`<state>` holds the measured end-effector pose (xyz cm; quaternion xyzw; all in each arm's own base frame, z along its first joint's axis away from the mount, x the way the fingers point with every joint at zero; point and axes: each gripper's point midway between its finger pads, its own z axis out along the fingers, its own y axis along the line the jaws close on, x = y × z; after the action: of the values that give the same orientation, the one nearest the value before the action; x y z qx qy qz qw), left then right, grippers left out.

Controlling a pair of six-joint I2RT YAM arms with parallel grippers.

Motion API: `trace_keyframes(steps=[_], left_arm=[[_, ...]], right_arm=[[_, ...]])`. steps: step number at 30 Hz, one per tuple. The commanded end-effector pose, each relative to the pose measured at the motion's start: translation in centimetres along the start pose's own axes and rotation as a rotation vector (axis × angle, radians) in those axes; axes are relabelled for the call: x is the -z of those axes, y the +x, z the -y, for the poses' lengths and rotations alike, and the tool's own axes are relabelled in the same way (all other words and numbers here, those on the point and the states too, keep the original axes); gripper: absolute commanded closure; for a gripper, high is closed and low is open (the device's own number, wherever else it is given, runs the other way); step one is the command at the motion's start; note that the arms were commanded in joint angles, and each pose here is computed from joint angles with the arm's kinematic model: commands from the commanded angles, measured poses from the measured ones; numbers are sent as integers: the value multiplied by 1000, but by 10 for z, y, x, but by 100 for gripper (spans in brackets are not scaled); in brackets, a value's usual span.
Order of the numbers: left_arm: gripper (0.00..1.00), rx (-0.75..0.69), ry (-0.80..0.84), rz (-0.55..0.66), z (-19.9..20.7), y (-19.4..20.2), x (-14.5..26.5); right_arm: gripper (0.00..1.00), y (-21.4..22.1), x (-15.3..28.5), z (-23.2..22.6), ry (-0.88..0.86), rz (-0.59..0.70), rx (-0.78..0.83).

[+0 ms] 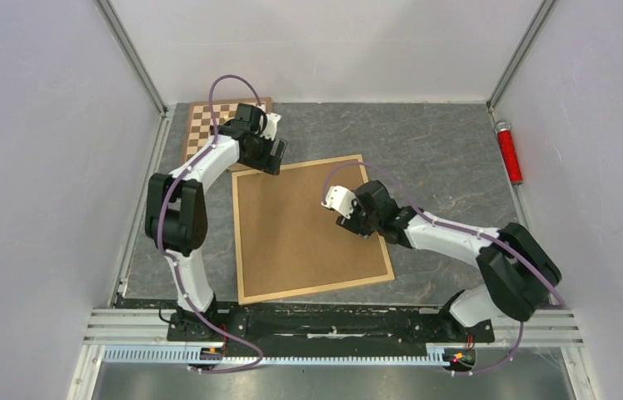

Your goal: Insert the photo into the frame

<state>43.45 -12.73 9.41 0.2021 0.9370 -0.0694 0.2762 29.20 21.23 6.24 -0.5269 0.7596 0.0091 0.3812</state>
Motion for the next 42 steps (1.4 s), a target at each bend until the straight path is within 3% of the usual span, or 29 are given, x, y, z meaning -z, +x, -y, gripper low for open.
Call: trace_keyframes(steps=[1,13,20,29,36,42], left_arm=[[12,47,35,2,3,-11,-17],[13,47,74,-55,8,5,-17],[13,20,89,-65,8,3,-13],[13,135,361,-60,62,4,-6],[13,65,178,-8,27,-11,-10],[15,-28,84,-57,4,-4,-24]], right_arm=[[50,-33,-21,6,-53,106,-64],[56,58,-56,-24,-334,-209,-298],[57,70,-59,-31,-367,-268,-322],[58,79,-65,-40,-416,-309,-374],[58,80,-66,-38,-412,-313,-375],[59,81,-66,-39,-416,-315,-372]])
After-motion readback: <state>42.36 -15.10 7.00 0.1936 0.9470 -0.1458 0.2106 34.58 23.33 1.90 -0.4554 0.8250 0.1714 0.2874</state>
